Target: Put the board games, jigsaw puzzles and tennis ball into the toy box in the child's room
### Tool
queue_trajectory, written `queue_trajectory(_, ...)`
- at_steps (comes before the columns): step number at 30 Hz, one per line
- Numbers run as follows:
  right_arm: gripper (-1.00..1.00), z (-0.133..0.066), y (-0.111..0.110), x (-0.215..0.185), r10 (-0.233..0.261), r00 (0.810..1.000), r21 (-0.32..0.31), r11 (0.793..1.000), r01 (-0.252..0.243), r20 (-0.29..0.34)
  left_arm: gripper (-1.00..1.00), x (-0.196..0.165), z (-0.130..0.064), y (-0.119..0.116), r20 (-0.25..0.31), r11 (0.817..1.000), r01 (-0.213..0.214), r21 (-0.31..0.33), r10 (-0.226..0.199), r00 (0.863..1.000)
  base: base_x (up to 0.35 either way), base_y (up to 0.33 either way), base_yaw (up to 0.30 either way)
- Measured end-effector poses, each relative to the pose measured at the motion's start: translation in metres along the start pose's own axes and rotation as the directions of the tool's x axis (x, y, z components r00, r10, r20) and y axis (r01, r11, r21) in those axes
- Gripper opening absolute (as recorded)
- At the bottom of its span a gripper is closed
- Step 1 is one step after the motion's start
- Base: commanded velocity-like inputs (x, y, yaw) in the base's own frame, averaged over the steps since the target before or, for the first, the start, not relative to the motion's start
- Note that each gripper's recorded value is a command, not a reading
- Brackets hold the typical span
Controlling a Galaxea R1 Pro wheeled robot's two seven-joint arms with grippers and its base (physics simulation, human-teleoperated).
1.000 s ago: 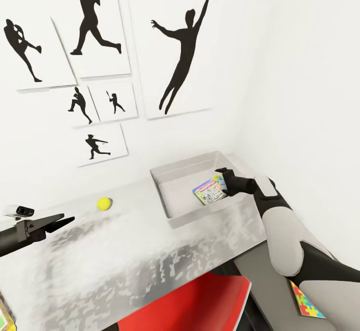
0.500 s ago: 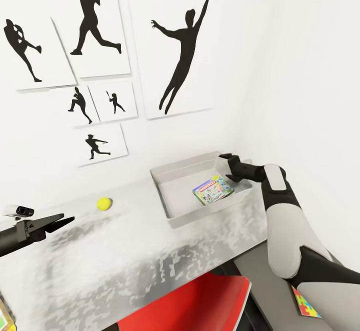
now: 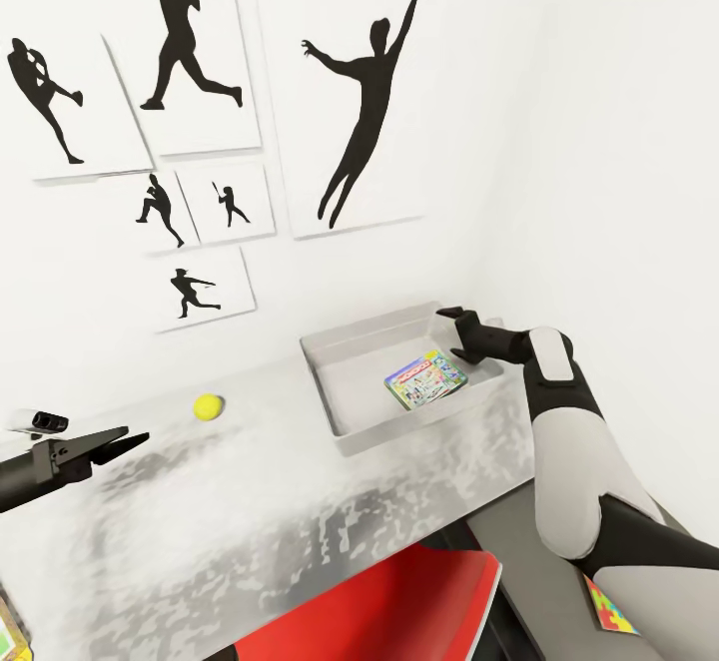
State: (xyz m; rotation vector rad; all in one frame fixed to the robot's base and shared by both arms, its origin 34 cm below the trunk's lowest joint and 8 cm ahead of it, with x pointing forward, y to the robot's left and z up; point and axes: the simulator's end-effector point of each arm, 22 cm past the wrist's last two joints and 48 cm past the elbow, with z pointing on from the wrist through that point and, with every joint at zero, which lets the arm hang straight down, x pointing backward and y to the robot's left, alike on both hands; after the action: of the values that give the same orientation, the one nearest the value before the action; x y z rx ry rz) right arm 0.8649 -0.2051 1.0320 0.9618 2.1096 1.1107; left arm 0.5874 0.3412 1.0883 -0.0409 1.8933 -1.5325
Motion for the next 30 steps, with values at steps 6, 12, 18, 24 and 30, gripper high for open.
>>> queue_trajectory(6,1.0,0.0,-0.005,0.012,-0.007,0.999,0.003,1.0,0.007,-0.043,1.0,0.0,0.0,0.0,0.0,1.0,0.0,0.0,0.0,1.0,0.0,0.0,0.0)
queue_trajectory(12,1.0,-0.005,0.004,0.027,-0.031,0.994,-0.04,0.999,0.027,-0.106,1.0,0.0,0.0,0.0,0.0,1.0,0.0,0.0,0.0,1.0,0.0,0.0,0.0)
queue_trajectory(18,1.0,-0.025,0.051,0.023,-0.093,0.993,-0.196,0.978,0.077,-0.073,1.0,0.0,0.0,0.0,0.0,1.0,0.0,0.0,0.0,1.0,0.0,0.0,0.0)
queue_trajectory(24,1.0,-0.053,0.066,0.042,-0.192,0.981,-0.321,0.931,0.175,-0.023,1.0,0.0,0.0,0.0,0.0,1.0,0.0,0.0,0.0,1.0,0.0,0.0,0.0)
queue_trajectory(30,1.0,-0.094,0.066,0.077,-0.249,0.968,-0.471,0.854,0.22,0.001,1.0,0.0,0.0,0.0,0.001,1.0,0.0,0.0,0.0,1.0,0.0,0.0,0.0)
